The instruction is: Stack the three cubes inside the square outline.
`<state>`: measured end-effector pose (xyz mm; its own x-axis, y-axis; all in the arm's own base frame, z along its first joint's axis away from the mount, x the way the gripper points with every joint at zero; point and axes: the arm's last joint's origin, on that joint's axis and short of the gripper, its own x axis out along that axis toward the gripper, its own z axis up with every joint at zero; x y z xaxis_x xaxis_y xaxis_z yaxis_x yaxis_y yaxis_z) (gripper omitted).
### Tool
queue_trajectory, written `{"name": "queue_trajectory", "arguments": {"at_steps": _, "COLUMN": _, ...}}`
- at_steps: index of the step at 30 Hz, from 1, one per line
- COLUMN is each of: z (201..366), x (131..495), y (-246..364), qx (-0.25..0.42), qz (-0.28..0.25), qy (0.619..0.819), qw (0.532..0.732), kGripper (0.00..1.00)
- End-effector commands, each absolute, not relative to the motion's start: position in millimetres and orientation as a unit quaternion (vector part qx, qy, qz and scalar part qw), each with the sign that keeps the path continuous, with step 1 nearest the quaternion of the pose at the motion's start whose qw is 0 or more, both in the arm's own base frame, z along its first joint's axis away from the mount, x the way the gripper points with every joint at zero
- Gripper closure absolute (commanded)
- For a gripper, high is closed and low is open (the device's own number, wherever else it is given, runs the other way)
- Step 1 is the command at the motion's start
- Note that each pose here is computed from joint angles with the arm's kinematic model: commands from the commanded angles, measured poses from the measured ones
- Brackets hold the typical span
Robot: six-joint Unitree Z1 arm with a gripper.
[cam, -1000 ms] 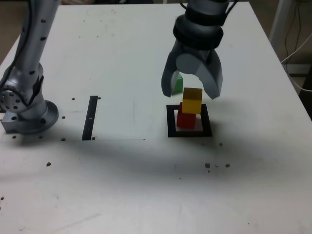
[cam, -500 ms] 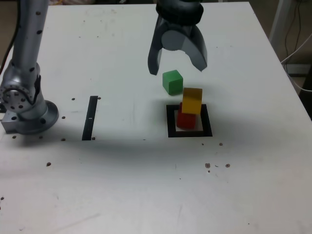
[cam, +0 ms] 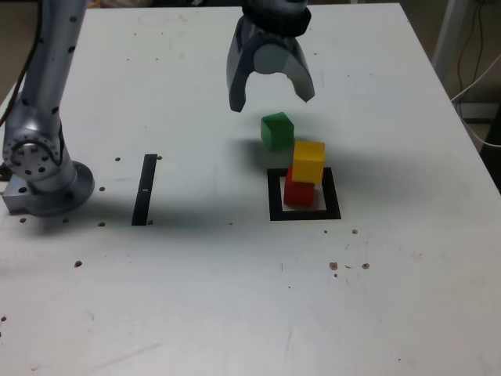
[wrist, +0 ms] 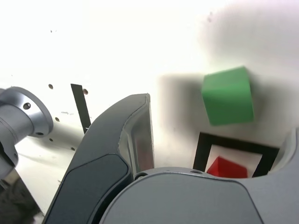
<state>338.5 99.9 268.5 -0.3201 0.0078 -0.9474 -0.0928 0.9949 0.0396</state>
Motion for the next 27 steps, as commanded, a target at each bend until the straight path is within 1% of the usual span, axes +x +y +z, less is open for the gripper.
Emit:
{"name": "queue_trajectory", "arguments": {"at_steps": 1, "z": 265.6, "x": 341.4, "y": 104.0, "qx": -0.037, "qz": 0.052, "qy": 0.812, "qw": 0.581, "kGripper": 0.0}}
{"name": "queue_trajectory", "arguments": {"at_steps": 6, "z": 261.9, "x": 345.6, "y": 108.4, "qx": -0.062, "qz": 0.067, "qy": 0.811, "qw": 0.578, "kGripper": 0.0}}
{"name": "queue_trajectory", "arguments": {"at_steps": 13, "z": 253.4, "x": 347.7, "y": 107.9, "qx": -0.079, "qz": 0.066, "qy": 0.817, "qw": 0.568, "kGripper": 0.0}}
{"name": "queue_trajectory", "arguments": {"at_steps": 17, "z": 245.5, "x": 350.6, "y": 108.3, "qx": -0.086, "qz": 0.063, "qy": 0.821, "qw": 0.561, "kGripper": 0.01}}
{"name": "queue_trajectory", "arguments": {"at_steps": 24, "z": 225.7, "x": 358.7, "y": 109.6, "qx": -0.096, "qz": 0.052, "qy": 0.831, "qw": 0.545, "kGripper": 0.01}}
{"name": "queue_trajectory", "arguments": {"at_steps": 27, "z": 221.5, "x": 361.5, "y": 110.2, "qx": -0.098, "qz": 0.05, "qy": 0.832, "qw": 0.543, "kGripper": 0.02}}
